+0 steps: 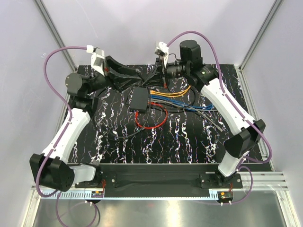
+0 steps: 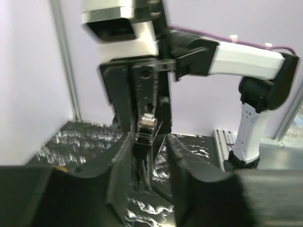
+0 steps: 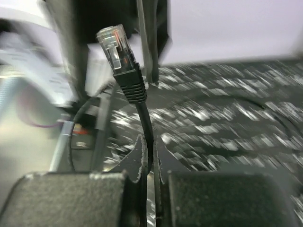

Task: Insert the plug into the switch port

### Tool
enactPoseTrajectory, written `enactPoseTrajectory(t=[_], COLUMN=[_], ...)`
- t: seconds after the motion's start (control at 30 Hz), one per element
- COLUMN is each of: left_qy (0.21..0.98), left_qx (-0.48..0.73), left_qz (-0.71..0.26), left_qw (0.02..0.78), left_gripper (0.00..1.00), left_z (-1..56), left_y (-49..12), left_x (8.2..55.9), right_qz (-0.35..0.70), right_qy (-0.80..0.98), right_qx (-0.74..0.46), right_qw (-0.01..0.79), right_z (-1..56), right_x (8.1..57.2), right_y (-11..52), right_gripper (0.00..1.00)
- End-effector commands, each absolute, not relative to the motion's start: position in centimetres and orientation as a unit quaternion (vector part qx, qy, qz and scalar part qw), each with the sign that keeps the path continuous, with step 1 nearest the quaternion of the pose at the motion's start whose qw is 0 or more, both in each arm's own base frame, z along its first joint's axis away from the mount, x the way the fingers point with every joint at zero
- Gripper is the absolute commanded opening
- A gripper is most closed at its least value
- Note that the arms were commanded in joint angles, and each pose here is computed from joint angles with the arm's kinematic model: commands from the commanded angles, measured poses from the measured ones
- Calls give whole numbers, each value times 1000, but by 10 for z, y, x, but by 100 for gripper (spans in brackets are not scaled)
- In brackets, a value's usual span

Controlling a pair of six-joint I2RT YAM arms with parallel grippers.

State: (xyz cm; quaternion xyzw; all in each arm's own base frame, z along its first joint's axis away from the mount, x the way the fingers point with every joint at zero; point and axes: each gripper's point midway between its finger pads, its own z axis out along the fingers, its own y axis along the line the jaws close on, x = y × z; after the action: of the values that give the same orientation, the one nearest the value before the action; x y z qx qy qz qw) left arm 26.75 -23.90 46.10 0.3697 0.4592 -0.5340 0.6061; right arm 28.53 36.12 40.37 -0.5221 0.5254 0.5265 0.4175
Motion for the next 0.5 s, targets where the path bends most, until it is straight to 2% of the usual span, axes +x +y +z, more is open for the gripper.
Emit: enactPoseTrajectory(t=[0.0,0.1,0.17,0.3,0.47], left_qy=[546,596,629,681,737], left_qx=[269,215,205,149,103], left_qz=[-544,-553,-548,-539,-549], left_qw=[578,542,512,472,382], left_gripper=[49,61,63,61,55], left_z=[453,437,421,393,357], left_y=[-213,-195,-194,-192,-206], left_x=[287,294,292,305,317], right_qz=[391,316,290,229,194], right_qy=[589,632,652,670,668], right_qx=[-523,-516,-513,-523,-553], right_qw=[476,485,477,475,460], right_z=[381,359,348,333,316], right_x=[320,337,340,347,338], right_y=[342,323,314,303,303], right_gripper=[0,0,0,0,0])
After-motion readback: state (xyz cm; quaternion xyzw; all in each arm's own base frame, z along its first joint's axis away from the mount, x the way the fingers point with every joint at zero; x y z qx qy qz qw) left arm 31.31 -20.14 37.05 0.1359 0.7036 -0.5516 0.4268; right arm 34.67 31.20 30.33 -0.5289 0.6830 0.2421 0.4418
